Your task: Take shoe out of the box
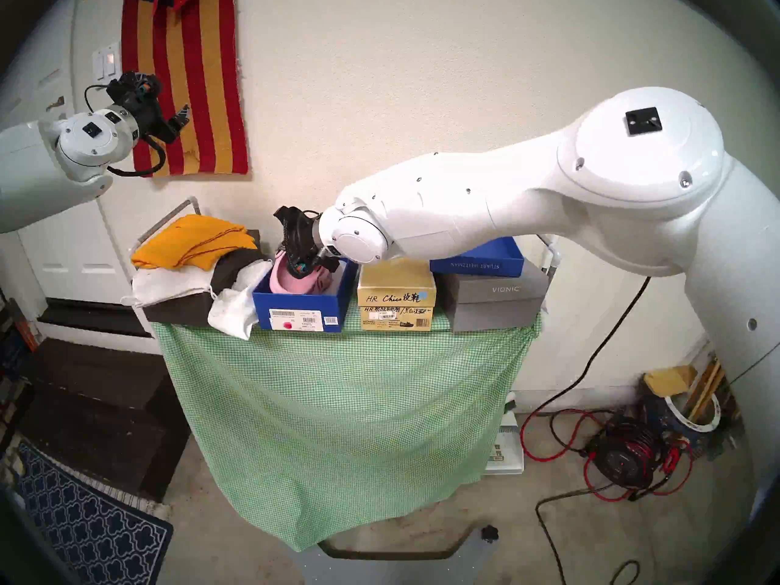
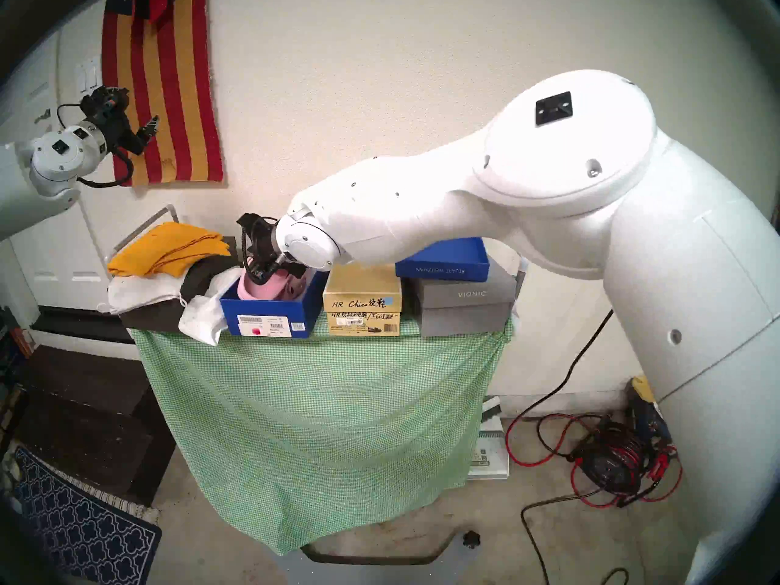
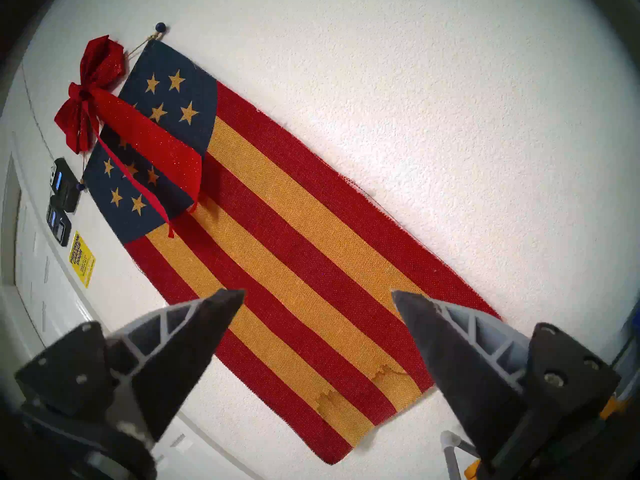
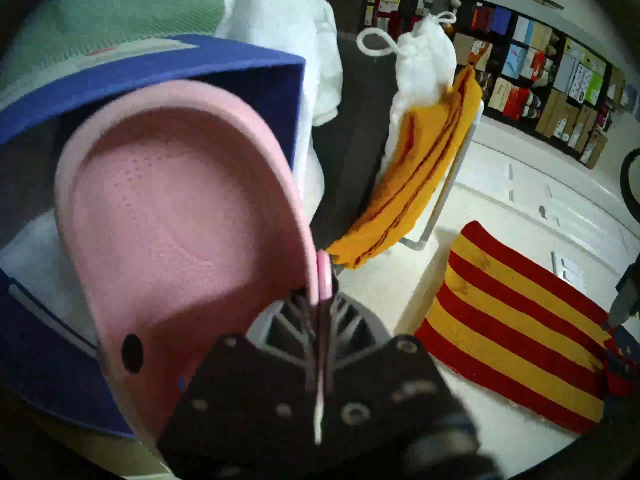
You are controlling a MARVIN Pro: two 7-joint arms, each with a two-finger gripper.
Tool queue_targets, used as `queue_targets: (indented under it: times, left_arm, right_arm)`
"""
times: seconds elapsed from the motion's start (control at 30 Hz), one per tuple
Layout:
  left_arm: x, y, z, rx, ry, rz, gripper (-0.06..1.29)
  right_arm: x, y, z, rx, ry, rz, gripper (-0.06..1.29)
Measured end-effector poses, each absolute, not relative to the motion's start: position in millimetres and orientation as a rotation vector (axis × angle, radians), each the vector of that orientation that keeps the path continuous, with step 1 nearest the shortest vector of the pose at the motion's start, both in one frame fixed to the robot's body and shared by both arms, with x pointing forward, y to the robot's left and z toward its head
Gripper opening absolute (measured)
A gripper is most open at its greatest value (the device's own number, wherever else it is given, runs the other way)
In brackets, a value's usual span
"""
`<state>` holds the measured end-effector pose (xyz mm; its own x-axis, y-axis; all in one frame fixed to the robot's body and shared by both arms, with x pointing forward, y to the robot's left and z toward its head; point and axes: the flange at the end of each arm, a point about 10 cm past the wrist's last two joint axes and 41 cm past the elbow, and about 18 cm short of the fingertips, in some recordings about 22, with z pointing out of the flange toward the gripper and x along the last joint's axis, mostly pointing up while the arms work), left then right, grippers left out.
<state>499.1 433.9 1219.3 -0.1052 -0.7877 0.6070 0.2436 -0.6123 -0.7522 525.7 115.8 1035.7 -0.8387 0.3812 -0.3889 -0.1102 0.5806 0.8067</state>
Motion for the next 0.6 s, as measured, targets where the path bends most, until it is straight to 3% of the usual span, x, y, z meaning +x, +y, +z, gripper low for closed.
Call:
queue_targets:
  times: [0.03, 0.07, 0.1, 0.13, 0.37, 0.6]
  left_arm:
    - [499, 434, 1219, -1.437, 0.625, -1.805, 1.21]
    - [499, 434, 1219, -1.437, 0.625, -1.805, 1.21]
    - [499, 434, 1219, -1.437, 0.625, -1.805, 1.21]
    - [499, 434, 1219, -1.437, 0.625, -1.805, 1.21]
    - [499, 434, 1219, -1.437, 0.625, -1.805, 1.21]
    - [499, 434, 1219, -1.437, 0.625, -1.805, 1.21]
  right_arm:
    - [525, 116, 1035, 0.207, 2.277, 1.212, 1.14]
    - [523, 115, 1035, 0.194, 2.275, 1.208, 0.70]
    - [522, 115, 1035, 0.188, 2.274, 1.204, 0.08]
    - [522, 115, 1035, 0.182, 2.272, 1.199, 0.01]
    - [514, 112, 1048, 0.138, 2.256, 1.138, 0.00]
    - [516, 110, 1103, 0.088, 2.163, 1.140, 0.00]
